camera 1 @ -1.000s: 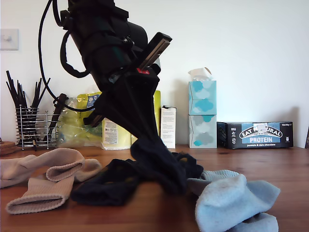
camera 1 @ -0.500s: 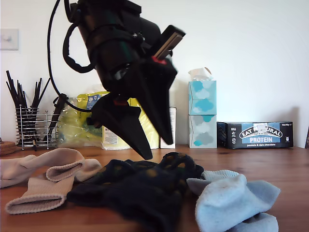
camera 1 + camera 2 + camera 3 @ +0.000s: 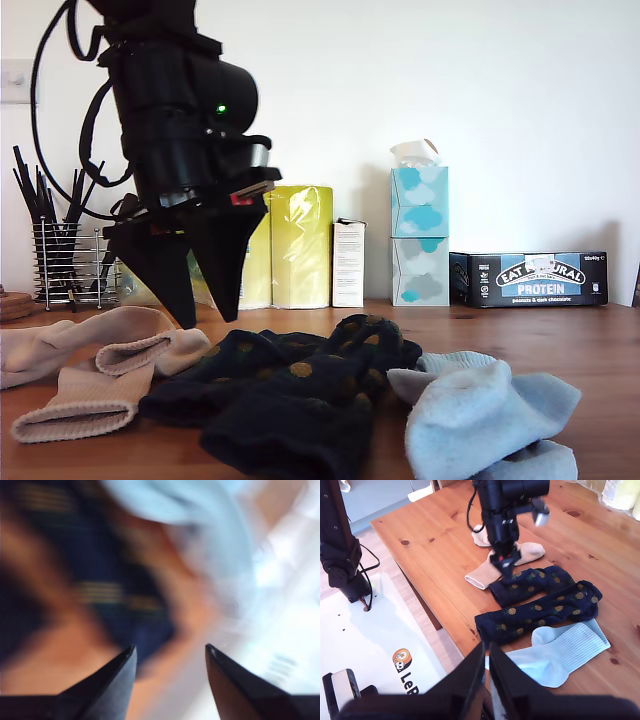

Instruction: Pair up the socks based on colour and pattern, by placing each sock on top of its pair

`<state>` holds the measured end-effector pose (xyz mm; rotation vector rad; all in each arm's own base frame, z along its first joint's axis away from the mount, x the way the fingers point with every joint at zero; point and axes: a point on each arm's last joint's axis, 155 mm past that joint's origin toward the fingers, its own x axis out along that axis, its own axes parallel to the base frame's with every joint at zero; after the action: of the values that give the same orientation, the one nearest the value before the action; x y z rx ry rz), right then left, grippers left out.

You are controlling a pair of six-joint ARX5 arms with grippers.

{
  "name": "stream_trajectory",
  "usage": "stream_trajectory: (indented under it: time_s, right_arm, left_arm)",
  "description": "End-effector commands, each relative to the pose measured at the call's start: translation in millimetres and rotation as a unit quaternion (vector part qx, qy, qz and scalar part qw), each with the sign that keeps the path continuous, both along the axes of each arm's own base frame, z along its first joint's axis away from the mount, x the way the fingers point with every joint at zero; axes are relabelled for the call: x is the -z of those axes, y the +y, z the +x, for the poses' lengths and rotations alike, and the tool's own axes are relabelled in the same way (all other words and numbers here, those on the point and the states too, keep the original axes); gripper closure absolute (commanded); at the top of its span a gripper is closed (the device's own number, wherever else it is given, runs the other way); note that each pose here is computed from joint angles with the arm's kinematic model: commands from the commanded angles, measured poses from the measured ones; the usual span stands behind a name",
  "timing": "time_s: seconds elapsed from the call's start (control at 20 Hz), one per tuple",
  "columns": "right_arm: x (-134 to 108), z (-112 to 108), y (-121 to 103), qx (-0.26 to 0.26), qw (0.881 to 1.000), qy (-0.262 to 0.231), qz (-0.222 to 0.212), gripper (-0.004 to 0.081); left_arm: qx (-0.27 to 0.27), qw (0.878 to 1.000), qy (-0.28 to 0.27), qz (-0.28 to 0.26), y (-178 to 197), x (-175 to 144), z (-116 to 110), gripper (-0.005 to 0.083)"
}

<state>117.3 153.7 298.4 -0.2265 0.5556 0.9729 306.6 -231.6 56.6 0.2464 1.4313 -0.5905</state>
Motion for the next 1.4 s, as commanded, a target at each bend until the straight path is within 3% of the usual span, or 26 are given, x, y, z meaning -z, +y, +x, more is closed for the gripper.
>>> stream_trajectory:
  time_s: [0.0, 0.1, 0.3, 0.6, 0.85, 0.95, 1.1, 1.15, 1.35]
  right_arm:
    - [0.0, 3.4, 1.6, -0.001, 1.0, 0.0, -0.002, 0.0782]
    - [1.5, 5.2, 2.7, -0.002, 1.0, 0.003, -0.006, 0.0782]
    - [5.0, 11.5, 6.4, -0.004, 1.0, 0.009, -0.013, 0.0782]
    - [9.4, 16.2, 9.3, -0.006, 1.0, 0.018, -0.02, 0.0782]
    - [11.6, 15.1, 8.7, -0.006, 0.999, 0.023, -0.023, 0.0782]
    - [13.1, 14.0, 8.0, -0.006, 0.999, 0.027, -0.026, 0.0782]
    - [13.5, 13.7, 7.9, -0.006, 0.999, 0.028, -0.026, 0.0782]
    - [13.5, 13.8, 7.9, -0.006, 0.999, 0.028, -0.026, 0.0782]
    - [13.9, 13.6, 7.7, -0.006, 0.999, 0.028, -0.027, 0.0782]
  left_arm:
    - [0.001, 1.0, -0.007, -0.002, -1.3, 4.1, 3.6, 0.0363]
    - [-0.007, 1.0, -0.009, -0.007, 0.7, 8.0, 10.7, 0.0356]
    - [-0.02, 1.0, 0.011, 0.006, 10.0, 26.3, 14.1, 0.0237]
    - [-0.025, 1.0, 0.015, 0.01, 12.6, 39.5, 19.9, 0.0238]
    - [-0.024, 0.998, 0.051, 0.021, 13.0, 65.1, 11.5, 0.0246]
    - [-0.023, 0.998, 0.055, 0.022, 12.7, 67.6, 10.1, 0.0352]
    - [-0.021, 0.998, 0.05, 0.02, 10.8, 67.0, 12.1, 0.074]
    - [-0.017, 0.999, 0.048, 0.019, 10.7, 66.1, 12.2, 0.0787]
    - [-0.009, 0.999, 0.039, 0.015, 7.5, 51.0, 19.0, 0.0795]
